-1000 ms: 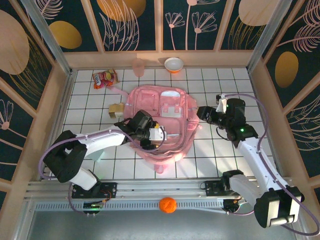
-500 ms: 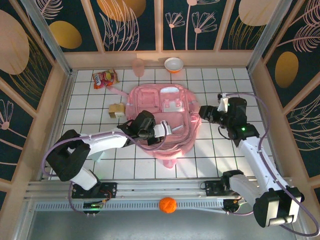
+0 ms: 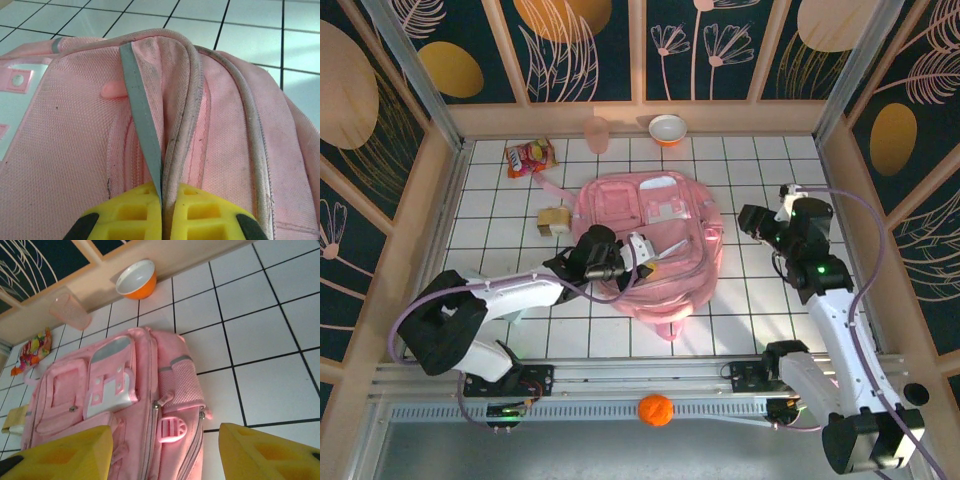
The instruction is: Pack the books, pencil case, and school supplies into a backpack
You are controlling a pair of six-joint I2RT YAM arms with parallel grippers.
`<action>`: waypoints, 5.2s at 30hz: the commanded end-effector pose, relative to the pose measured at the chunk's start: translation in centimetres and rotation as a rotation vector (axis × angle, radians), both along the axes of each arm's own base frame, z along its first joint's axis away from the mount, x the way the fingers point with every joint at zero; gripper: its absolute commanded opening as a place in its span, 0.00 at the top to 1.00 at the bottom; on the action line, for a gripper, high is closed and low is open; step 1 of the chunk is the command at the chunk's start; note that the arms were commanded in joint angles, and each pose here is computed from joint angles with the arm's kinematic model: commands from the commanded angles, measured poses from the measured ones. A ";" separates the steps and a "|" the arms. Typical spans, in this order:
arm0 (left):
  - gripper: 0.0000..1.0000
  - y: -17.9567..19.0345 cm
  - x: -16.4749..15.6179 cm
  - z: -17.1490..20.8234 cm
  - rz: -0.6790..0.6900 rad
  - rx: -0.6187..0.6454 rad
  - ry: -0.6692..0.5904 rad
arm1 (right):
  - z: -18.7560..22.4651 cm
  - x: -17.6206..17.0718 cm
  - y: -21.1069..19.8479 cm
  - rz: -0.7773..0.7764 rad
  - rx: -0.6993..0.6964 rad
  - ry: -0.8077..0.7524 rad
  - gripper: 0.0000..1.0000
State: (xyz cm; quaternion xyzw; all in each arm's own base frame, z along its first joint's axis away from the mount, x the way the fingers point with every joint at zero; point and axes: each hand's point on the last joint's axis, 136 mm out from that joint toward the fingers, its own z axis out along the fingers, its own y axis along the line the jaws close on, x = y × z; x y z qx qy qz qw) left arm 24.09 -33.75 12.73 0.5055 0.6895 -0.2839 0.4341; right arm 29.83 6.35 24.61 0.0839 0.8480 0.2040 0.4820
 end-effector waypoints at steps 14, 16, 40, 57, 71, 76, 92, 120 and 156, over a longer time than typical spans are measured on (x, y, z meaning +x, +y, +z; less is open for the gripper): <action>1.00 -0.9 -0.6 9.2 -0.026 -0.308 -0.119 | 4.9 -0.2 -1.6 -0.058 -0.057 -0.194 0.42; 1.00 -0.6 -0.4 9.6 -0.004 -0.319 -0.126 | 5.6 -0.3 -1.1 -0.029 -0.052 -0.237 0.42; 1.00 2.3 -1.2 14.3 -0.146 -0.425 -0.134 | 1.8 -3.7 5.5 0.486 -0.163 -0.316 0.40; 1.00 4.3 -1.2 13.5 -0.236 -0.318 -0.195 | -4.2 -6.7 9.2 1.018 -0.370 -0.331 0.45; 1.00 6.8 -3.1 8.4 -0.296 -0.115 -0.564 | -7.3 -4.0 11.8 1.182 -0.508 -0.263 0.48; 1.00 7.2 -3.5 8.6 -0.279 -0.132 -0.612 | -9.5 -4.0 11.3 1.220 -0.570 -0.237 0.47; 1.00 7.1 -3.5 7.6 -0.307 -0.104 -0.599 | -14.3 0.4 11.7 1.321 -0.594 -0.149 0.50; 1.00 7.5 -1.6 7.0 -0.213 -0.040 -0.567 | -10.7 0.0 14.0 1.353 -0.396 -0.034 1.00; 1.00 4.3 6.8 12.0 0.277 -0.167 -0.318 | -4.9 -7.7 19.1 0.991 0.046 0.241 1.00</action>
